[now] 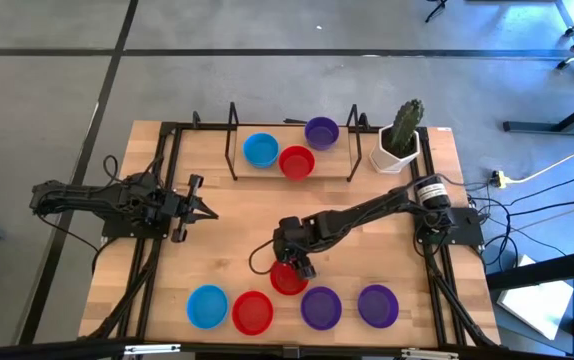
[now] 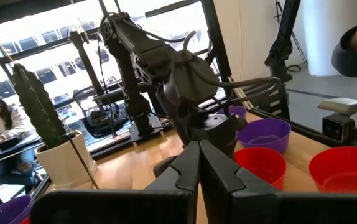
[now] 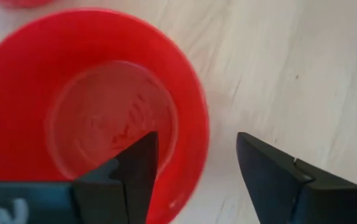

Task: Pick & Place Mini bowls
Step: Stack the red bowl on the red bowl on the shelf

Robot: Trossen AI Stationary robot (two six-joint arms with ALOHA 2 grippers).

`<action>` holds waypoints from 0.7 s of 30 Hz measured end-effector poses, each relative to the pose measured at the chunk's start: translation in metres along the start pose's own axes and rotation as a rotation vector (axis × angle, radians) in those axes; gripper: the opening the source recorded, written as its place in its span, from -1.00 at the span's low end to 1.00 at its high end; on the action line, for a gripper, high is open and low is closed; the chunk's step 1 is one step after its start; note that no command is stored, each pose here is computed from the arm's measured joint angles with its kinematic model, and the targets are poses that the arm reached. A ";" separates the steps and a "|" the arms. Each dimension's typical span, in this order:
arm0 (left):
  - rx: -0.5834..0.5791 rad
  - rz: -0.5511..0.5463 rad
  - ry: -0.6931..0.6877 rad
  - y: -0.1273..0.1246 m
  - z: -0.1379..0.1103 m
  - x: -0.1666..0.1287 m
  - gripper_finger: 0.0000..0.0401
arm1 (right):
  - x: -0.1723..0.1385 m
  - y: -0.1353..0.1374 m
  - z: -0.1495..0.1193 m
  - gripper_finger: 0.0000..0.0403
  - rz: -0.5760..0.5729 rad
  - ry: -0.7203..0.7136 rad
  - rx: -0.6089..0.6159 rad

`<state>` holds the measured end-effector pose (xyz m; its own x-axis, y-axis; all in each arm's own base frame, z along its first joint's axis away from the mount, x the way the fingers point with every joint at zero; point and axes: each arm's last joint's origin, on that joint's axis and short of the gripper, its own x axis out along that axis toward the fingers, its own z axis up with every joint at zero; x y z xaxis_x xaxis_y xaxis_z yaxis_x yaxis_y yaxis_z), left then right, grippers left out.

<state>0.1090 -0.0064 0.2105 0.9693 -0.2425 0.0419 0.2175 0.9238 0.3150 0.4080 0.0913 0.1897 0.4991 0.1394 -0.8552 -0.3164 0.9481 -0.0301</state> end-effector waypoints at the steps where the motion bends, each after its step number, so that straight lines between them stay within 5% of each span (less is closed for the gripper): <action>1: 0.000 0.000 0.000 0.000 0.000 0.000 -0.96 | 0.000 -0.001 0.000 0.01 -0.002 0.001 0.005; 16: 0.001 0.001 0.000 0.000 0.000 0.000 -0.96 | 0.001 -0.021 -0.007 -0.93 -0.009 0.044 0.075; 21: 0.002 0.000 0.000 0.000 0.000 0.000 -0.95 | -0.003 -0.031 -0.008 -0.91 0.003 0.032 0.090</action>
<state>0.1090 -0.0064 0.2105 0.9694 -0.2420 0.0419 0.2168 0.9234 0.3166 0.4102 0.0591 0.1891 0.4716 0.1340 -0.8716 -0.2430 0.9699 0.0176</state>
